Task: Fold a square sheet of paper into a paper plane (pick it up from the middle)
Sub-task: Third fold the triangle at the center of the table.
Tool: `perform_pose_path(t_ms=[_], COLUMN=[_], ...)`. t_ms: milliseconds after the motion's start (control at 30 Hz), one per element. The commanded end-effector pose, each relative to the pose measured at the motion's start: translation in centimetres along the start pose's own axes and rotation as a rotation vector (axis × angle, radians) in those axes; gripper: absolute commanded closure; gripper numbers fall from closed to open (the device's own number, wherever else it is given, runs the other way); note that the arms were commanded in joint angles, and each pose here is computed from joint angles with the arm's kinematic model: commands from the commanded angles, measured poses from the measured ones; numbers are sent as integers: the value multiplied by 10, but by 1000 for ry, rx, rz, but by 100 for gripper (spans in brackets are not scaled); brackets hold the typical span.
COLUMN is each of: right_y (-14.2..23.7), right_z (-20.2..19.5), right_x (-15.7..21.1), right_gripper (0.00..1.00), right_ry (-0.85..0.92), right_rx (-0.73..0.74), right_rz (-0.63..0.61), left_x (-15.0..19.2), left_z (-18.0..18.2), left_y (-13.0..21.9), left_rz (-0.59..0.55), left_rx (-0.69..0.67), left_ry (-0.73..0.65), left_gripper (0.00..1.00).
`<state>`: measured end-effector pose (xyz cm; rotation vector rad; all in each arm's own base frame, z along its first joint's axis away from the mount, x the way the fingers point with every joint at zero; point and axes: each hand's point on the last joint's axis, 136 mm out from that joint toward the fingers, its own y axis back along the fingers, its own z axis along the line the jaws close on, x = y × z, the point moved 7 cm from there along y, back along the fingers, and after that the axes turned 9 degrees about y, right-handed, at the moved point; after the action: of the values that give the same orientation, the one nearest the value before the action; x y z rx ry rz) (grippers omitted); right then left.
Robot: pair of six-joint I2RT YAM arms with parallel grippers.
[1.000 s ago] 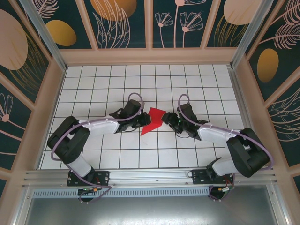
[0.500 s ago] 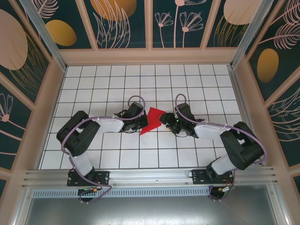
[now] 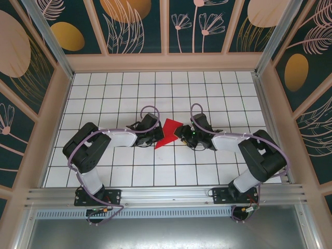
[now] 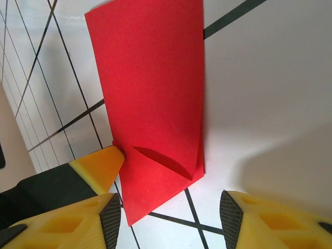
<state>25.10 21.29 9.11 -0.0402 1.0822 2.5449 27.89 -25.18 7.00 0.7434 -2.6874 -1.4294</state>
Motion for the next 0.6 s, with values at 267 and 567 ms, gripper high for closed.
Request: perform_pose_path(t_ms=[267, 567], right_y=[-12, -17], right_z=[15, 15], right_x=[-6, -6], right_gripper=[49, 51], right_ry=[5, 11], right_rx=[-28, -24], right_rz=[15, 30], left_x=[6, 7], left_z=[15, 16], left_y=[-5, -5], left_rz=[15, 20], left_rx=[-53, -49], left_ry=[18, 16], left_gripper=[100, 100])
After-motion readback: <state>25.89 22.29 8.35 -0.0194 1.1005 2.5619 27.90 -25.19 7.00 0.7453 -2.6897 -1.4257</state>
